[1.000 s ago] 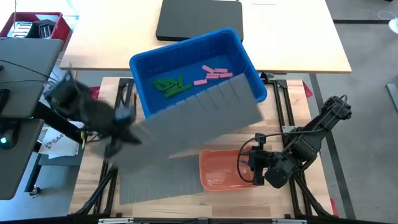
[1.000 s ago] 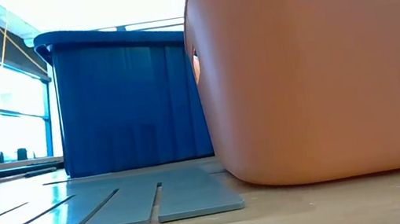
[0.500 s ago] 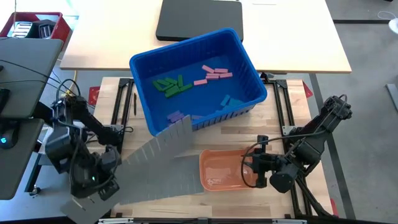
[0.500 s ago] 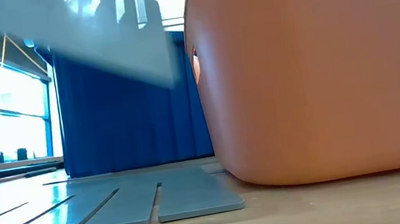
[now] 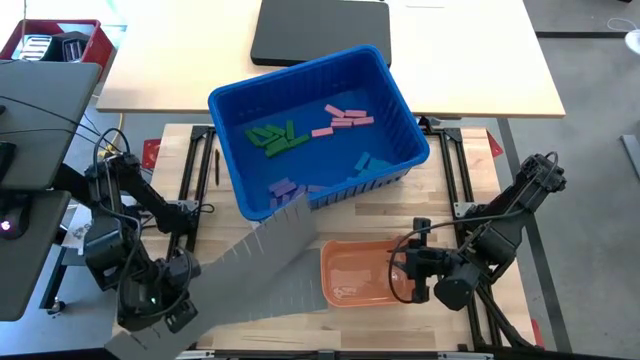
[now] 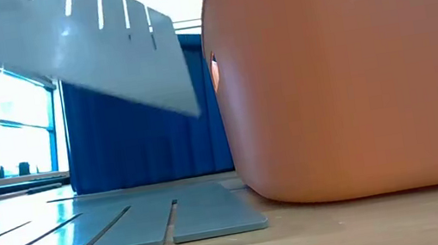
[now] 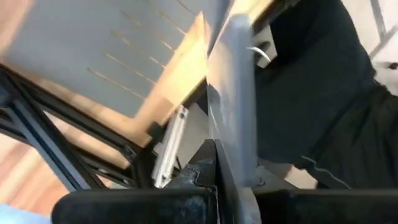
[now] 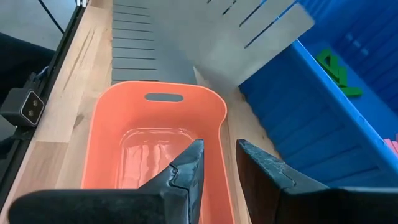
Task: Sort blocks
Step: Remove the bin divider from the blue bin
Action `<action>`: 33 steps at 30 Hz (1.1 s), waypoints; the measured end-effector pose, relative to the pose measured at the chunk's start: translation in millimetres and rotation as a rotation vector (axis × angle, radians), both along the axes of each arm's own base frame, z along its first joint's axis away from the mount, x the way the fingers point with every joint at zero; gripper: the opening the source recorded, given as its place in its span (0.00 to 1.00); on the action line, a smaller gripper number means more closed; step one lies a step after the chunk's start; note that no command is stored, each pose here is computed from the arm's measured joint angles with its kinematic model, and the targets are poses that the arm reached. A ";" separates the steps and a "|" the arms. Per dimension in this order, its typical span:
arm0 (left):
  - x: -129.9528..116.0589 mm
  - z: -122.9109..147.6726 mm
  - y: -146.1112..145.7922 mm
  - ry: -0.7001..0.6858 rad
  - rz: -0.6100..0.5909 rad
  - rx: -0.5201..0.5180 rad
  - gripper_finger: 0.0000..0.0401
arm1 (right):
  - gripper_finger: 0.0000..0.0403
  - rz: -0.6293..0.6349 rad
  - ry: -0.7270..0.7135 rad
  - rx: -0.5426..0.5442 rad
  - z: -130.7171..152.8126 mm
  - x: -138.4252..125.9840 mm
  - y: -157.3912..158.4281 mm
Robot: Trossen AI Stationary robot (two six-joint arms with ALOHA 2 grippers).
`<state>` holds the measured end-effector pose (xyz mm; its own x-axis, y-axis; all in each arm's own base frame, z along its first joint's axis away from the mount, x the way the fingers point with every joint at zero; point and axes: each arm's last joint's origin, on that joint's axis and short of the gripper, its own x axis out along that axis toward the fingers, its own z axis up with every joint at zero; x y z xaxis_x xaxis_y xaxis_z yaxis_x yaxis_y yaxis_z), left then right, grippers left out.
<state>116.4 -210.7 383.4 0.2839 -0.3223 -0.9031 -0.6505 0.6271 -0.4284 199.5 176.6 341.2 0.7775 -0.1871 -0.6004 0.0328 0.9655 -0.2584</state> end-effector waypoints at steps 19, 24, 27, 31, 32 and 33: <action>8.9 -73.3 -25.1 -0.008 -0.030 -0.066 0.00 | 0.22 0.040 -0.022 -0.037 2.5 2.2 2.0; 13.7 -88.0 -7.7 -0.068 -0.066 -0.054 0.00 | 0.22 0.036 -0.025 -0.041 2.6 2.4 1.7; 17.6 -95.2 9.1 -0.096 -0.080 -0.053 0.00 | 0.22 0.031 -0.030 -0.046 2.7 2.5 1.5; 22.4 -108.9 32.6 -0.095 -0.109 -0.038 0.00 | 0.22 0.030 -0.035 -0.042 3.1 2.8 1.8; 24.4 -111.9 37.8 -0.100 -0.120 -0.040 0.00 | 0.22 0.030 -0.035 -0.041 3.1 2.8 1.8; 26.9 -114.5 43.0 -0.108 -0.129 -0.042 0.00 | 0.22 0.030 -0.035 -0.041 3.1 2.8 1.8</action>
